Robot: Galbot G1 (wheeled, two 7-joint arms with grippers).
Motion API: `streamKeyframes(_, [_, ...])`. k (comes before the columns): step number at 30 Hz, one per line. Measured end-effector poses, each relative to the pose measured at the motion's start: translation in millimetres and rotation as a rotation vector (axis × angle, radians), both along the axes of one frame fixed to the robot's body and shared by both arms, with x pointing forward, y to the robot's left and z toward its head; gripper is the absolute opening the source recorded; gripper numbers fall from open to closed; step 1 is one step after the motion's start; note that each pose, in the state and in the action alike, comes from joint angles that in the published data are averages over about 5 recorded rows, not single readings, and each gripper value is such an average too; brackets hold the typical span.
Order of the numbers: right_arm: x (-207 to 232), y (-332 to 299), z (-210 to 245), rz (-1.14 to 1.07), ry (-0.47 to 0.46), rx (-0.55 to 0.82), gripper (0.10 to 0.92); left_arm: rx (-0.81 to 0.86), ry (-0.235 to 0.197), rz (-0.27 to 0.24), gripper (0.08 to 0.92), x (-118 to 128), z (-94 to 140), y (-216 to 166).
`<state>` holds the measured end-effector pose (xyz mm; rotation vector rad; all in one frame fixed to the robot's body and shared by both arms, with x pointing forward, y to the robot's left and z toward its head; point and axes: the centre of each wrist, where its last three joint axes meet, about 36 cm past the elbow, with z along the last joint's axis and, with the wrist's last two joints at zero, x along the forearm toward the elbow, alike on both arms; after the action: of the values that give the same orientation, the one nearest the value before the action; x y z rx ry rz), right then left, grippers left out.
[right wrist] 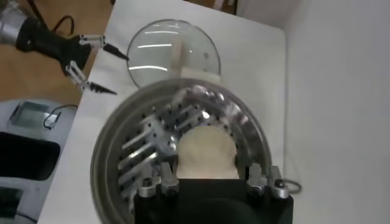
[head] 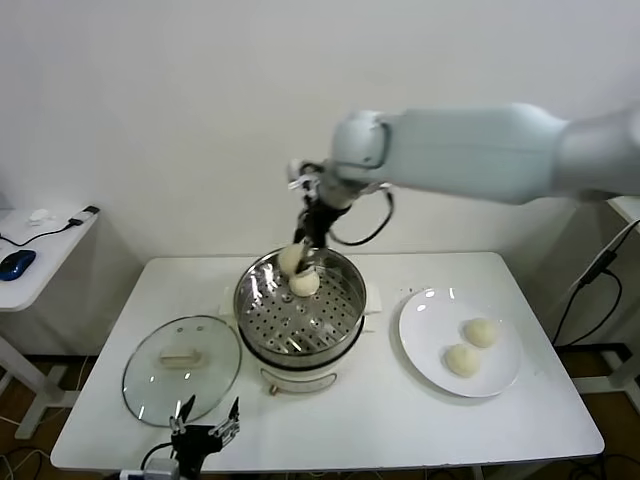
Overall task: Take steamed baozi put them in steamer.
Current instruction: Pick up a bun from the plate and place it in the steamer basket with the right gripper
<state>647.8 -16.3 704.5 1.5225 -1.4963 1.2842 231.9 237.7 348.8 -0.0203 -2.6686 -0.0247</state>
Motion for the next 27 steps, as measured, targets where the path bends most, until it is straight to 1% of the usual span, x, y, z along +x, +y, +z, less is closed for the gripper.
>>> streamKeyframes(5, [0, 32, -35, -0.010, -0.005, -0.035, 0.636, -0.002, 0.005, 0.001, 0.823, -1, -2, -1])
streamKeyframes(11, [-1, 53, -74, -0.022, 0.005, -0.065, 0.636, -0.004, 0.008, 0.000, 0.823, 0, -5, -1])
streamKeyframes(20, [-5, 70, -112, -0.026, 0.019, -0.091, 0.636, -0.008, 0.015, -0.004, 0.823, 1, -7, -3])
streamKeyframes(23, [-5, 71, -118, -0.027, 0.013, -0.088, 0.671, -0.008, 0.016, -0.003, 0.823, 1, -6, -3])
streamKeyframes(27, [-4, 69, -118, -0.017, 0.004, -0.083, 0.772, -0.006, 0.015, -0.002, 0.823, 0, -5, -3])
